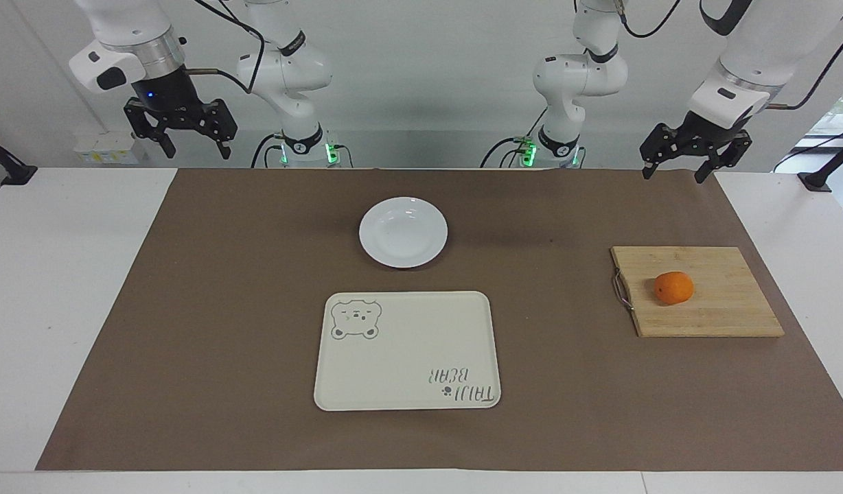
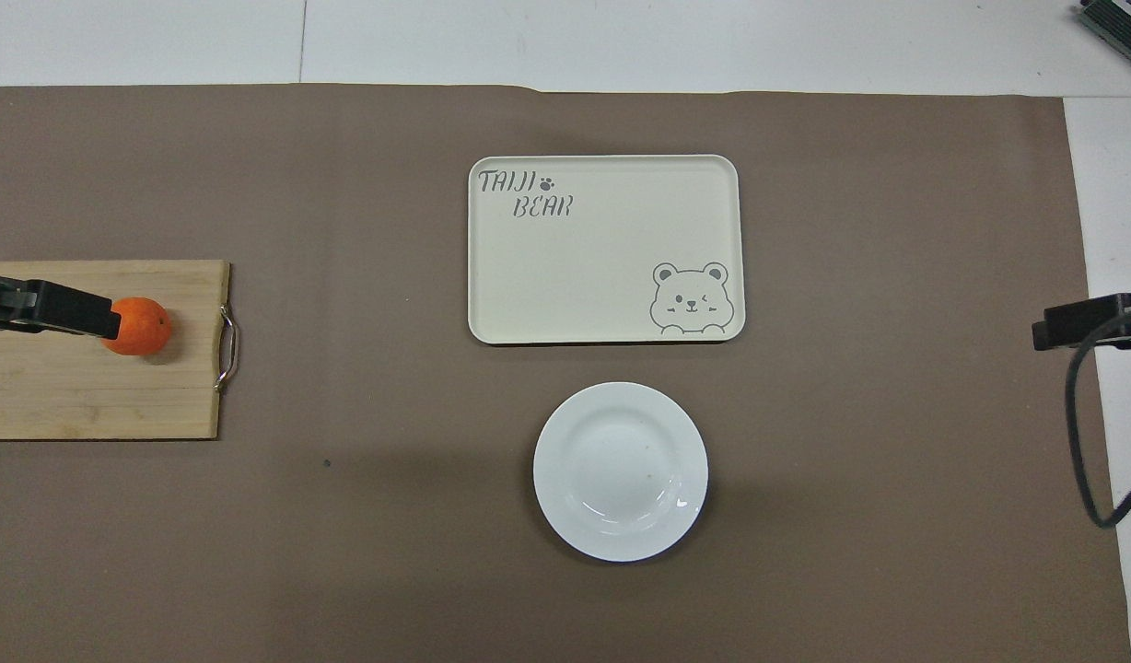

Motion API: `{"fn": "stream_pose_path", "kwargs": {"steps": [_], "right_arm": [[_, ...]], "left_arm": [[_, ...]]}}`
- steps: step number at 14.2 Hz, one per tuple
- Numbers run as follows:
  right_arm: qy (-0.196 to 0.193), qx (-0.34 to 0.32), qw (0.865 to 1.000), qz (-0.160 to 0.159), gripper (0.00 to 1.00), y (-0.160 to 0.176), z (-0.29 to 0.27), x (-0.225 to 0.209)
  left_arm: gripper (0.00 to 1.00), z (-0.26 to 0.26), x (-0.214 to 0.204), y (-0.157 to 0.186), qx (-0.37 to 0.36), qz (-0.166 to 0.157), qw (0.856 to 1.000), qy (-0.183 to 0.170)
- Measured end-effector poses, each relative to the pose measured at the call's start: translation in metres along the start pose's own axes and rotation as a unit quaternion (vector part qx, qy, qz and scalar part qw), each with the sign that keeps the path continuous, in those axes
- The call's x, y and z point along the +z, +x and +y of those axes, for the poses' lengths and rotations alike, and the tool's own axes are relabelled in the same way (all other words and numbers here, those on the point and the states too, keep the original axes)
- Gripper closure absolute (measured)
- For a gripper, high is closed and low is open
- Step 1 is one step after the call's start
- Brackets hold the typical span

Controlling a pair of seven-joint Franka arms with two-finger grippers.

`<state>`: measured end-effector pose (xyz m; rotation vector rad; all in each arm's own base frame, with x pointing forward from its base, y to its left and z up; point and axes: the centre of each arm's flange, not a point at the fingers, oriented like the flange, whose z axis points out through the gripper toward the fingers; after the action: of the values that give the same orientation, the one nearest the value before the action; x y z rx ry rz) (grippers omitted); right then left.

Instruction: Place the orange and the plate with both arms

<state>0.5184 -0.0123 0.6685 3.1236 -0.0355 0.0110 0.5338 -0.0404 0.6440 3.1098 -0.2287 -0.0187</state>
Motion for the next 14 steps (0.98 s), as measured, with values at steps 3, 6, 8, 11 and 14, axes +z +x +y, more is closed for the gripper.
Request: {"fn": "stream_pose_path", "kwargs": {"steps": [3, 6, 8, 11, 14], "right_arm": [[0.000, 0.000, 1.000, 0.000, 0.00, 0.0000, 0.0000, 0.0000], [0.000, 0.000, 1.000, 0.000, 0.00, 0.0000, 0.0000, 0.0000], [0.000, 0.000, 1.000, 0.000, 0.00, 0.0000, 0.0000, 0.0000], [0.000, 0.000, 1.000, 0.000, 0.00, 0.0000, 0.0000, 0.0000], [0.000, 0.000, 1.000, 0.000, 0.00, 0.0000, 0.0000, 0.0000]], "left_arm": [[0.00, -0.0015, 0.0023, 0.0003, 0.000, -0.002, 1.000, 0.000], [0.00, -0.0043, 0.0025, -0.0002, -0.002, -0.003, 1.000, 0.000], [0.00, -0.0052, 0.0025, -0.0004, -0.003, -0.004, 1.000, -0.001], [0.00, -0.0053, 0.0025, -0.0004, -0.003, -0.004, 1.000, -0.001], [0.00, -0.0053, 0.0025, -0.0004, -0.003, -0.004, 1.000, -0.001]]}}
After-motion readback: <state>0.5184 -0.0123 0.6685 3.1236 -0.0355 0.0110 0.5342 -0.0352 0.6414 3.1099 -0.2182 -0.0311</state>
